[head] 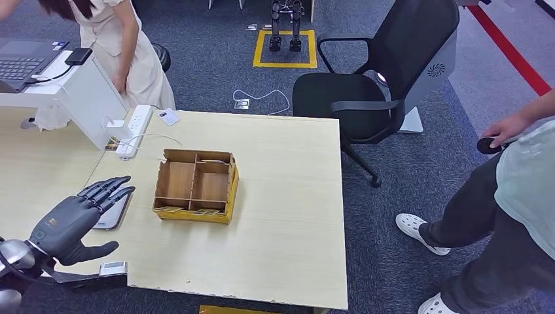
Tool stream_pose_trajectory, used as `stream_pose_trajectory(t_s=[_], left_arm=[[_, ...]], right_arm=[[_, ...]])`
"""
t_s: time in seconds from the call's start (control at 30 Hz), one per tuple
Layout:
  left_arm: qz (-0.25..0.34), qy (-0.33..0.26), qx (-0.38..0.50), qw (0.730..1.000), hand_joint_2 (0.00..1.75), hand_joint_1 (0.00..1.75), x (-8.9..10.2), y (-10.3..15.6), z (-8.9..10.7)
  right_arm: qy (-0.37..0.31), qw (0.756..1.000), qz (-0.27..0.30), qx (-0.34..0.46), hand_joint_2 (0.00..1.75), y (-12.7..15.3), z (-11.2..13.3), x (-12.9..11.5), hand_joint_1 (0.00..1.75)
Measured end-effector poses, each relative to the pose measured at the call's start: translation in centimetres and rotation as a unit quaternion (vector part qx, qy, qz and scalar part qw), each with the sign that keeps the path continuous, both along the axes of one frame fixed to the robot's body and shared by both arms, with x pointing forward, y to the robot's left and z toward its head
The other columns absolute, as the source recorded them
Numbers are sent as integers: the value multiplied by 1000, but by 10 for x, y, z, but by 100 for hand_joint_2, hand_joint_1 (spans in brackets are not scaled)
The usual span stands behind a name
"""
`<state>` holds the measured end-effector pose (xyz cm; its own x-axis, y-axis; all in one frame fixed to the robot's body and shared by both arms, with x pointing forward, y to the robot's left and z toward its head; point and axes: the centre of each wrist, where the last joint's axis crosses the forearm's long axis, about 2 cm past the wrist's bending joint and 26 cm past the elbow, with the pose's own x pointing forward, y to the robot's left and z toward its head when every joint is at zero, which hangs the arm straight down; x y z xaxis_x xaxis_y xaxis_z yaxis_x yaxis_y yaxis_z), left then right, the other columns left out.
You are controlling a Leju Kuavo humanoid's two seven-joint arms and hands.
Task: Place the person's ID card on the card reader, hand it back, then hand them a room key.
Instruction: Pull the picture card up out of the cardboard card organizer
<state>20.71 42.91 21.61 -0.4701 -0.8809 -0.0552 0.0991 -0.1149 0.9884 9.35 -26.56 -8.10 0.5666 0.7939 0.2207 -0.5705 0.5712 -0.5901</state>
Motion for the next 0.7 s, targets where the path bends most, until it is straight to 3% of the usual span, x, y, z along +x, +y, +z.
stream_pose_trajectory(t_s=[0.47, 0.7], left_arm=[[119, -122, -7, 985, 175, 0, 26, -82, -37], [149, -120, -27, 981, 175, 0, 31, -110, -52]], right_arm=[[7, 1000, -14, -1, 0, 2, 4, 0, 0], [7, 1000, -20, 0, 0, 2, 7, 0, 0]])
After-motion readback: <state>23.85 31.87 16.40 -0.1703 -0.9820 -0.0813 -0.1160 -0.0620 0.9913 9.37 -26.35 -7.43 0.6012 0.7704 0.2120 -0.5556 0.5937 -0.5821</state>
